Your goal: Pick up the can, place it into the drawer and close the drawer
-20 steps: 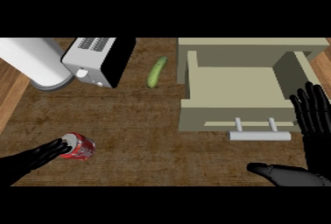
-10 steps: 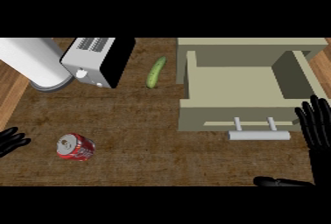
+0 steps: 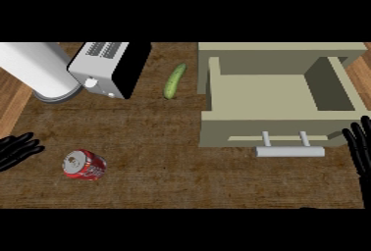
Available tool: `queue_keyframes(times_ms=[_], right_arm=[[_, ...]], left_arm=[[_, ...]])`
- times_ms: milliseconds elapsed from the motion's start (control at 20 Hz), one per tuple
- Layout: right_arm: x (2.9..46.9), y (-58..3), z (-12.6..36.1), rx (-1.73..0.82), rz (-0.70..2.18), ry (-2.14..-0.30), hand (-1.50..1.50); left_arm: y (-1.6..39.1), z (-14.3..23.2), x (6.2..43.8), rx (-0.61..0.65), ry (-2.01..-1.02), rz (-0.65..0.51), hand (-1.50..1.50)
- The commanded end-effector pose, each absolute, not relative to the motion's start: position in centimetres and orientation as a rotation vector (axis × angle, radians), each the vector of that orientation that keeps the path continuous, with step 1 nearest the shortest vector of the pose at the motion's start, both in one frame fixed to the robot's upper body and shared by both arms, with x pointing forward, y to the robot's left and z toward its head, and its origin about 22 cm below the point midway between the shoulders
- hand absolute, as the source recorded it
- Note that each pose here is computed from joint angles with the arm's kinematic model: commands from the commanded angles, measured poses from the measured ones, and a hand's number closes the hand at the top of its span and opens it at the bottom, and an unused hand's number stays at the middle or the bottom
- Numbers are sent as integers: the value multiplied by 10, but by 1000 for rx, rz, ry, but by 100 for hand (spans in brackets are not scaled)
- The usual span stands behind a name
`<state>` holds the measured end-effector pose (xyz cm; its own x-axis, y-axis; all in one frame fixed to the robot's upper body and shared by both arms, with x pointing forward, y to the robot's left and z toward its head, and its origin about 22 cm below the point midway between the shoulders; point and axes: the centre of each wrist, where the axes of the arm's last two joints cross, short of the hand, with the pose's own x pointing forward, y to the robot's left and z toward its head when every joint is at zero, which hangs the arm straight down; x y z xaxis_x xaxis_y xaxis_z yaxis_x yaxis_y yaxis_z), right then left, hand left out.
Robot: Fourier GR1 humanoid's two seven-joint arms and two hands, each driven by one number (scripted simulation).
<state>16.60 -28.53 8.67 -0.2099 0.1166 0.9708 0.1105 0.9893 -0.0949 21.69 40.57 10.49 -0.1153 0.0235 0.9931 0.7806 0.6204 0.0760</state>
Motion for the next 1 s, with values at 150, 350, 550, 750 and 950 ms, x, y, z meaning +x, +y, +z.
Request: queue_keyframes(times_ms=[150,350,550,750,950], right_arm=[[173,-278,90,-160,1,-1778,-150],[160,-293,81,-203,15,-1786,-150],[167,-285,92,-187,2,-1784,-150],[164,-305,69,-173,17,-1779,-150],[172,-296,88,-169,21,-1771,-150]], left_arm=[[396,79,227,-749,-1543,-790,-150],[384,68,236,-741,-1538,-774,-150],[389,48,246,-733,-1515,-766,-150],[394,46,237,-679,-1532,-759,-150],[387,28,252,-682,-1507,-748,-150]])
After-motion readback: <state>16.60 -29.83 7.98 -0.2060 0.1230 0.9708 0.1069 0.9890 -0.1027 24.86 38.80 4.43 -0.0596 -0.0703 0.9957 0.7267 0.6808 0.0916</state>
